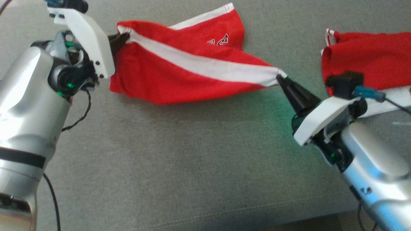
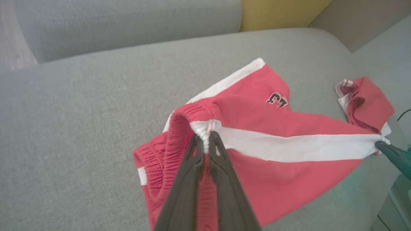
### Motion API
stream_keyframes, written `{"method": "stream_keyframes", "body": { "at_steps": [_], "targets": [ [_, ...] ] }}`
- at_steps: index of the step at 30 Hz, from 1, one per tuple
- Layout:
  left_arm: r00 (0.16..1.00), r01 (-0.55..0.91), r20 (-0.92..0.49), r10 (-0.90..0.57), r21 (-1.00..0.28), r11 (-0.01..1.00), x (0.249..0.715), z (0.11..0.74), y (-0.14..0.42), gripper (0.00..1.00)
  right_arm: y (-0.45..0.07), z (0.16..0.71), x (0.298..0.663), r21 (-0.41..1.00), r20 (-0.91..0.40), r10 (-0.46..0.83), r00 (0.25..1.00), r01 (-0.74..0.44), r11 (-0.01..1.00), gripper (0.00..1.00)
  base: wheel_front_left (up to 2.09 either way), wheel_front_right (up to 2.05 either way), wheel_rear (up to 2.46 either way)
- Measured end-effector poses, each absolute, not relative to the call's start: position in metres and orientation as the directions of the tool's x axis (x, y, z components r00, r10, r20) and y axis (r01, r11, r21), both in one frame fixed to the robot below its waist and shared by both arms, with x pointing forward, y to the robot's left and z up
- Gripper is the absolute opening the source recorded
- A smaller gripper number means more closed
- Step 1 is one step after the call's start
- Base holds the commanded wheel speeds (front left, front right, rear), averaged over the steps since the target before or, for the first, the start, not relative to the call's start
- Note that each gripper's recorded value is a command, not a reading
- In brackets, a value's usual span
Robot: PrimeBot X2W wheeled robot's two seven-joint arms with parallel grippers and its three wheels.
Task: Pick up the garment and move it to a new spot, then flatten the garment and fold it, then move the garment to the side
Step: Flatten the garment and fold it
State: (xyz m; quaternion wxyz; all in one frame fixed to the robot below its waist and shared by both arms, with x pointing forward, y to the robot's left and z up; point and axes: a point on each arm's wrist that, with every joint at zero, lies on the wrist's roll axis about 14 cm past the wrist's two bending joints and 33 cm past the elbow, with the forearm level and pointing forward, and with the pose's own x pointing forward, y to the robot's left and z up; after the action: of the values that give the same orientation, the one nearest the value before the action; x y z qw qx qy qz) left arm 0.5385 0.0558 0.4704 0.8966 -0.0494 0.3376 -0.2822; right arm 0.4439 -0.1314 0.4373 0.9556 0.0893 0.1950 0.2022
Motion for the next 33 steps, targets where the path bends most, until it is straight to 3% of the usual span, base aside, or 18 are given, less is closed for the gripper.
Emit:
{"method": "stream_keyframes", "body": {
  "at_steps": [10, 16, 21, 33],
  "targets": [
    [0.76, 0.528, -0.262, -0.595, -0.285, 0.8, 0.535, 0.589, 0.055, 0.0, -0.141, 0.567, 0.49, 0.098, -0.049, 0.419, 0.907, -0.413, 0.905, 0.0, 0.0, 0.0, 0.0],
    [0.815, 0.561, 0.059, -0.576, -0.328, 0.76, 0.512, 0.69, 0.066, 0.0, -0.141, 0.668, 0.488, -0.023, 0.169, 0.423, 0.89, -0.426, 0.905, 0.0, 0.0, 0.0, 0.0],
    [0.801, 0.599, 0.253, -0.543, -0.336, 0.727, 0.485, 0.751, 0.074, 0.0, -0.145, 0.722, 0.474, -0.058, 0.301, 0.408, 0.862, -0.411, 0.91, 0.0, 0.0, 0.0, 0.0],
    [0.756, 0.649, 0.362, -0.545, -0.314, 0.693, 0.437, 0.789, 0.067, 0.0, -0.144, 0.76, 0.439, -0.111, 0.382, 0.436, 0.815, -0.428, 0.897, 0.0, 0.0, 0.0, 0.0]
  ]
}}
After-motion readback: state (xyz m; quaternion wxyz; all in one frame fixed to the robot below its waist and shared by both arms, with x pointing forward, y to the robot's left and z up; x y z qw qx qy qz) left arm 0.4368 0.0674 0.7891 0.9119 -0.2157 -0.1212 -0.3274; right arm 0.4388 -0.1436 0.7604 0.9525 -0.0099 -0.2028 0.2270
